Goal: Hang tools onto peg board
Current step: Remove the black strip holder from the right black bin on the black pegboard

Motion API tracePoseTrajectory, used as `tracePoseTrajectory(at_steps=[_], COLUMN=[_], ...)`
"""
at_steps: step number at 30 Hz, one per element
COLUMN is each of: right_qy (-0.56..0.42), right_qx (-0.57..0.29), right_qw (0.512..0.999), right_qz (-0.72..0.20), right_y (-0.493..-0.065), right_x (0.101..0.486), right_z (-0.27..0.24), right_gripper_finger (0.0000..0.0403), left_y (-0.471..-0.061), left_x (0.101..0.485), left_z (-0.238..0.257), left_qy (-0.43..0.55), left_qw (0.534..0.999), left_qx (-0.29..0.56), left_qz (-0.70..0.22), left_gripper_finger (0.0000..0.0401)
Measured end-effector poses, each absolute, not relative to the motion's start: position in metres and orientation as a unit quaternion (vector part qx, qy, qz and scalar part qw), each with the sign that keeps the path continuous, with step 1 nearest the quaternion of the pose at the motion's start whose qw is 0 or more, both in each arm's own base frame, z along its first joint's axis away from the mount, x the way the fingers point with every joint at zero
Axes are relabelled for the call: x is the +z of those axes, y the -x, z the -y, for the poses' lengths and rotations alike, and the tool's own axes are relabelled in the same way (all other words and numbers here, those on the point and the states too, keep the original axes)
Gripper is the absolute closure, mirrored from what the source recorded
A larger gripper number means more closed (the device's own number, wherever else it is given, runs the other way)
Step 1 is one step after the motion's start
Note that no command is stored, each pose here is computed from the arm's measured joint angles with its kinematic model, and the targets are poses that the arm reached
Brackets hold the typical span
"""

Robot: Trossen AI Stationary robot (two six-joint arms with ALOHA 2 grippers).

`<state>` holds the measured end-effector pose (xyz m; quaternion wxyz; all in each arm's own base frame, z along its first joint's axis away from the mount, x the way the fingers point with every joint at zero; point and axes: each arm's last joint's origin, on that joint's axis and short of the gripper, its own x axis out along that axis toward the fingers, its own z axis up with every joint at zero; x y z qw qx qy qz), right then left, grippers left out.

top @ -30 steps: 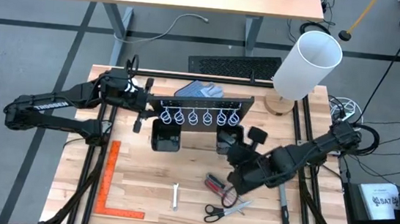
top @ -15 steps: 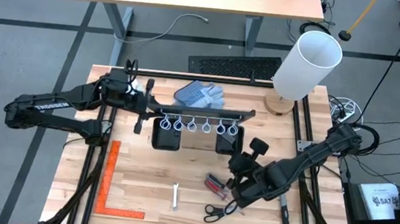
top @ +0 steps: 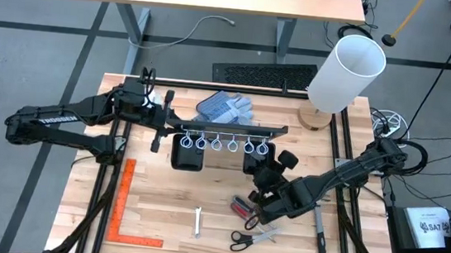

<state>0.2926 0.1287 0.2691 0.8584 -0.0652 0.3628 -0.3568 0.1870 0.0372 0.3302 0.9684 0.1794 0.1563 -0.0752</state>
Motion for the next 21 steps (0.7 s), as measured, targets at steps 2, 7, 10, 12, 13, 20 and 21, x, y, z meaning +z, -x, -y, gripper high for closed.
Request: tracePoseTrajectory(at_steps=[2, 7, 10, 12, 13, 20, 21], right_qy=[0.065, 0.052, 0.048, 0.045, 0.043, 0.028, 0.027], right_qx=[-0.349, -0.332, -0.341, -0.346, -0.347, -0.339, -0.340], right_qw=[0.862, 0.861, 0.857, 0.855, 0.853, 0.844, 0.843], right_qz=[-0.362, -0.382, -0.383, -0.384, -0.387, -0.414, -0.416], right_y=[-0.297, -0.305, -0.307, -0.309, -0.310, -0.314, -0.315], right_x=[0.270, 0.269, 0.269, 0.269, 0.269, 0.267, 0.267], right_z=[-0.127, -0.118, -0.112, -0.107, -0.105, -0.091, -0.090], right_gripper_finger=[0.0241, 0.0198, 0.0203, 0.0210, 0.0214, 0.0226, 0.0226], left_y=[-0.187, -0.187, -0.187, -0.187, -0.187, -0.187, -0.187], left_x=[0.330, 0.330, 0.330, 0.330, 0.330, 0.330, 0.330], left_z=[-0.037, -0.036, -0.036, -0.036, -0.036, -0.036, -0.036], left_qy=[-0.179, -0.177, -0.177, -0.177, -0.176, -0.174, -0.175], left_qw=[0.968, 0.969, 0.969, 0.969, 0.969, 0.969, 0.969], left_qx=[-0.077, -0.078, -0.079, -0.079, -0.080, -0.082, -0.082], left_qz=[-0.156, -0.156, -0.156, -0.156, -0.155, -0.155, -0.155], left_gripper_finger=[0.0336, 0.0336, 0.0336, 0.0336, 0.0336, 0.0336, 0.0336])
